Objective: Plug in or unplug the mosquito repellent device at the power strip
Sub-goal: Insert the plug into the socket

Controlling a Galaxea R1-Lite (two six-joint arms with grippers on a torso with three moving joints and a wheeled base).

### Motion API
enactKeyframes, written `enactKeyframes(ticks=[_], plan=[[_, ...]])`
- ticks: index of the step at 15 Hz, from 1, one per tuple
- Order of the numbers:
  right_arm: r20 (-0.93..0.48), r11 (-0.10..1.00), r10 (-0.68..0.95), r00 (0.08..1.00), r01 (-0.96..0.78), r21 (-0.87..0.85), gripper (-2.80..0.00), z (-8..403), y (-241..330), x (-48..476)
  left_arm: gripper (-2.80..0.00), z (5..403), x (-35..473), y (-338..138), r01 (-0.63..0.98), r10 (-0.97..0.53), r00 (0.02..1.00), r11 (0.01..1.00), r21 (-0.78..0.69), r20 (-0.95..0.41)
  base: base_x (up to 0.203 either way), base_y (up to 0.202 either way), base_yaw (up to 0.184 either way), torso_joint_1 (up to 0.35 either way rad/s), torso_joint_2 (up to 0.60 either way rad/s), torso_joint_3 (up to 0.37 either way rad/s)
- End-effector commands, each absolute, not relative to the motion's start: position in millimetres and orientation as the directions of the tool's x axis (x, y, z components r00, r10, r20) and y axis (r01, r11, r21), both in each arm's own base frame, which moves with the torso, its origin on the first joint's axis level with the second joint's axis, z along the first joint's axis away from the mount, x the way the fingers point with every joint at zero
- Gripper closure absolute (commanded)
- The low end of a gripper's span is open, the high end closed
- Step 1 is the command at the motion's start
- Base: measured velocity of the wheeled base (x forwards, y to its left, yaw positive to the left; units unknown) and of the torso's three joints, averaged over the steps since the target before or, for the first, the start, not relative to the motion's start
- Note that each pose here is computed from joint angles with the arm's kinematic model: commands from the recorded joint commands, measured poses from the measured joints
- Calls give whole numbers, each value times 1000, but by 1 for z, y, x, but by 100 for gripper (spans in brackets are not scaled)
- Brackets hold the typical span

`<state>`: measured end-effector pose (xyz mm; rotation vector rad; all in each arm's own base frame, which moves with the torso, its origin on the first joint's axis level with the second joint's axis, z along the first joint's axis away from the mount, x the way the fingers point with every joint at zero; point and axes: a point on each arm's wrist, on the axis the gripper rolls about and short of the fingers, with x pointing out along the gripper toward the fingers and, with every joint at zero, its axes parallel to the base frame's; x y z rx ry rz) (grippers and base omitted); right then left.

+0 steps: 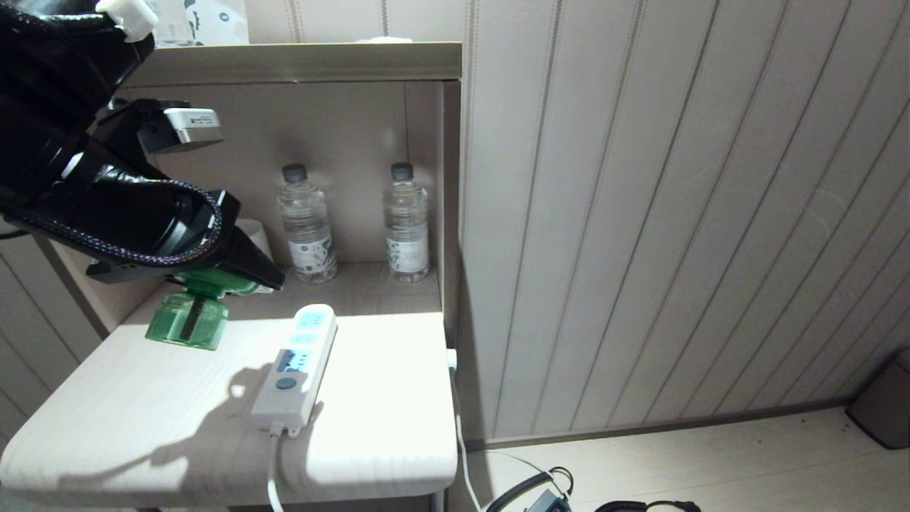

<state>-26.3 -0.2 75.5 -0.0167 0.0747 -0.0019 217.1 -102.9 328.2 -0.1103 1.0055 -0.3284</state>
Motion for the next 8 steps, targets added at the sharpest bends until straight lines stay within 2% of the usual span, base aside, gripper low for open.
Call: enactKeyframes(ticks=[1,8], plan=[[-77,1000,-5,997,3,-17,0,75,0,-26,0,327,217,-103,214,-317,483,947,-241,-816,0,0,0,0,0,0],[-77,1000,-5,997,3,-17,0,75,0,-26,0,325,216,-102,198,-314,472,948,-248,-824,0,0,0,0,0,0]])
